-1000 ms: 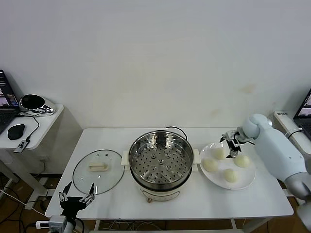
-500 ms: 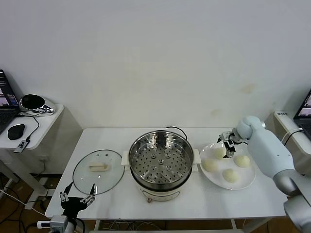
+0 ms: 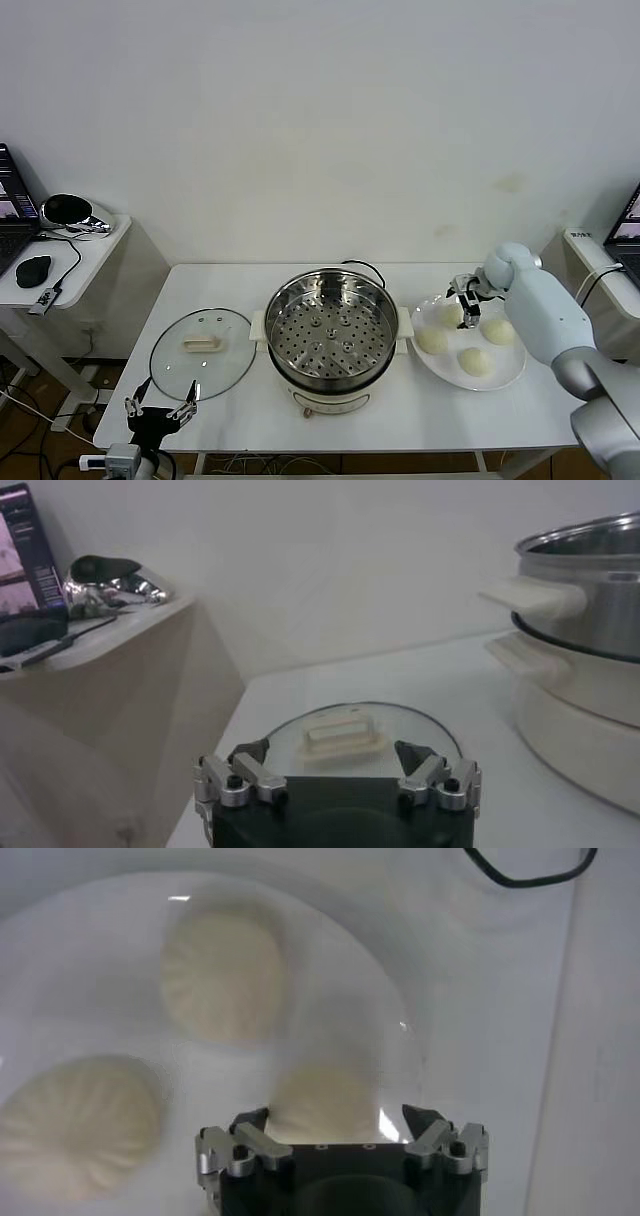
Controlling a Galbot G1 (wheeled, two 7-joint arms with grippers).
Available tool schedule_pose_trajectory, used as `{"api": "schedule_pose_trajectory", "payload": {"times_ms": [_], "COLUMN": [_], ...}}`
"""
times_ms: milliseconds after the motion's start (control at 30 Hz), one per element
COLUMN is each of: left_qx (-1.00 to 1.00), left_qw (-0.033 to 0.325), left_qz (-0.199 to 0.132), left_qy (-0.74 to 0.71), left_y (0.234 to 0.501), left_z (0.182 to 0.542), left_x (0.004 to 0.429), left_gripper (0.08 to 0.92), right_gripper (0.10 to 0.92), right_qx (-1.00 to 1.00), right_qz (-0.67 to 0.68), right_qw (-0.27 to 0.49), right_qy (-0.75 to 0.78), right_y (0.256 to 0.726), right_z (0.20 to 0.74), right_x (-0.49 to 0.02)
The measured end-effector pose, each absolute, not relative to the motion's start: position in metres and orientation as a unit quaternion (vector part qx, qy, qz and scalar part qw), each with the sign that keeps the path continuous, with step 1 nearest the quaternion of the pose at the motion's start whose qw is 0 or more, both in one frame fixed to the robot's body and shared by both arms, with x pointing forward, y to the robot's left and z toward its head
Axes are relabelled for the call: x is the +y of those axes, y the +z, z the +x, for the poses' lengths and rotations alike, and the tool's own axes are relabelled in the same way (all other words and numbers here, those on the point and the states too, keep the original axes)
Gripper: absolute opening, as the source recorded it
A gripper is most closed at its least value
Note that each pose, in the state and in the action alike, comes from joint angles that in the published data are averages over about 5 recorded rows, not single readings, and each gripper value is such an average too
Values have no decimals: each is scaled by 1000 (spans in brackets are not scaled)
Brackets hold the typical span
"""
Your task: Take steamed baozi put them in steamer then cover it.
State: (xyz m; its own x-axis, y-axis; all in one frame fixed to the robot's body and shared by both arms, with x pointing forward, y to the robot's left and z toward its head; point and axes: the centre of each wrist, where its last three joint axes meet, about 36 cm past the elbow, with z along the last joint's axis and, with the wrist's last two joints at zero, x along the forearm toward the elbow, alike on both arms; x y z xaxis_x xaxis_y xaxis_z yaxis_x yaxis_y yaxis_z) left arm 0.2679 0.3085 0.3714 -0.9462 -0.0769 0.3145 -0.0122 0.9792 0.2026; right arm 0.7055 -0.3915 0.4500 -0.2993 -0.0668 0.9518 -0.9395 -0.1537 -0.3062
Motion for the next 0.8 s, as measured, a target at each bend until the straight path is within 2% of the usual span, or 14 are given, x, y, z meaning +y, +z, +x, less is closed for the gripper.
{"api": "schedule_pose_trajectory", "payload": {"times_ms": [433, 800], "left_qx": [-981, -981], "left_qw": [164, 164], "left_qz": [22, 21], "left_qy": [-100, -100], "left_y": [370, 369], "left_z": [268, 268], "left_x": [308, 306], "left_gripper": [823, 823], "right_gripper": [526, 509], "right_qx": [-549, -561], "right_qz": [465, 457], "right_qw": [368, 357], "right_qy": [590, 591], "right_y": [449, 486], "right_z": [707, 712], "right_x": [-396, -403]}}
